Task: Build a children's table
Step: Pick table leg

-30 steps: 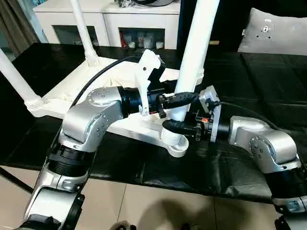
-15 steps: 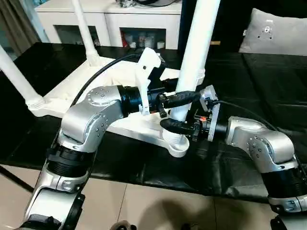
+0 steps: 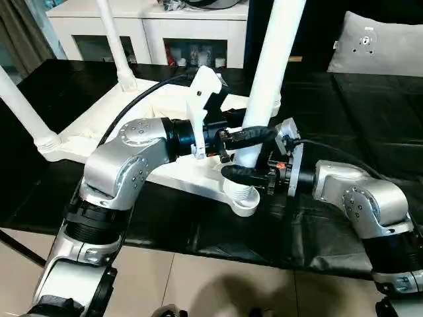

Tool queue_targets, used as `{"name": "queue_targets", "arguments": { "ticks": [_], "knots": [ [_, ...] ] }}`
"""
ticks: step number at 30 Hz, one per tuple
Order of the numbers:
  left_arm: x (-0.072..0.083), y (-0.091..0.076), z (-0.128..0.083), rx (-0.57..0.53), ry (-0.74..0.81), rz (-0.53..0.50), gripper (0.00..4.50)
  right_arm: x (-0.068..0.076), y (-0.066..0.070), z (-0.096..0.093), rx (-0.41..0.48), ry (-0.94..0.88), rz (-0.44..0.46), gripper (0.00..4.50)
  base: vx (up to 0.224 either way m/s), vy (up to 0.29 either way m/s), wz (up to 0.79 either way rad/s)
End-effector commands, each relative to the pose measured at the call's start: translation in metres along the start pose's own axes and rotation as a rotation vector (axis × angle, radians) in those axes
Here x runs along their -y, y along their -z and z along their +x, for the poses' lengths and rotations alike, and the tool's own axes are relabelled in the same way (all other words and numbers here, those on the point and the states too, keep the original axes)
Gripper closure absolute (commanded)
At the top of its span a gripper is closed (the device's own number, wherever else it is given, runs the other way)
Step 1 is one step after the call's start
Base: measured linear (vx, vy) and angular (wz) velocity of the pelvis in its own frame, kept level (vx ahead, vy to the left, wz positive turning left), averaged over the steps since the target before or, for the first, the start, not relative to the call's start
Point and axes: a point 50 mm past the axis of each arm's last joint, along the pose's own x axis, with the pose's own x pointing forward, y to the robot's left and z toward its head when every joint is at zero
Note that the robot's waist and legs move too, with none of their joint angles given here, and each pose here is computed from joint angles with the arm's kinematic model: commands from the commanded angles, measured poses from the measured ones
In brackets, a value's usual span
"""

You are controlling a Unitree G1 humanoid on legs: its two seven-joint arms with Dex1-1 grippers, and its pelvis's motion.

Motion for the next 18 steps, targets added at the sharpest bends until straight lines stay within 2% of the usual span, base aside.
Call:
{"name": "queue_targets", "arguments": {
  "ticks": [1, 3, 4, 5, 10, 15, 18],
  "knots": [
    [0.004, -0.007, 0.001, 0.015, 0.008, 0.005, 2.65, 0.002, 0.000, -0.002, 0.013, 0.029, 0.024, 2.28, 0.000, 0.000, 0.00],
    [0.004, -0.007, 0.001, 0.042, 0.010, -0.040, 2.65, 0.002, 0.001, -0.002, 0.015, 0.036, 0.040, 2.29, 0.000, 0.000, 0.00],
    [0.006, -0.008, 0.001, 0.049, 0.028, -0.051, 2.09, 0.002, 0.002, -0.002, 0.015, 0.038, 0.043, 2.33, 0.000, 0.000, 0.00],
    [0.007, -0.008, 0.001, 0.052, 0.039, -0.055, 1.95, 0.002, 0.002, -0.002, 0.015, 0.039, 0.044, 2.35, 0.000, 0.000, 0.00],
    [0.014, -0.007, 0.003, 0.057, 0.082, -0.067, 1.95, 0.003, 0.005, -0.001, 0.013, 0.055, 0.038, 2.40, 0.000, 0.000, 0.00],
    [0.022, -0.007, 0.004, 0.118, 0.146, -0.112, 1.95, 0.000, 0.005, 0.003, 0.036, 0.075, 0.008, 2.41, 0.000, 0.000, 0.00],
    [0.026, -0.006, 0.003, 0.126, 0.169, -0.111, 1.95, 0.000, 0.006, 0.003, 0.042, 0.089, 0.021, 2.46, 0.000, 0.000, 0.00]
  ]
}}
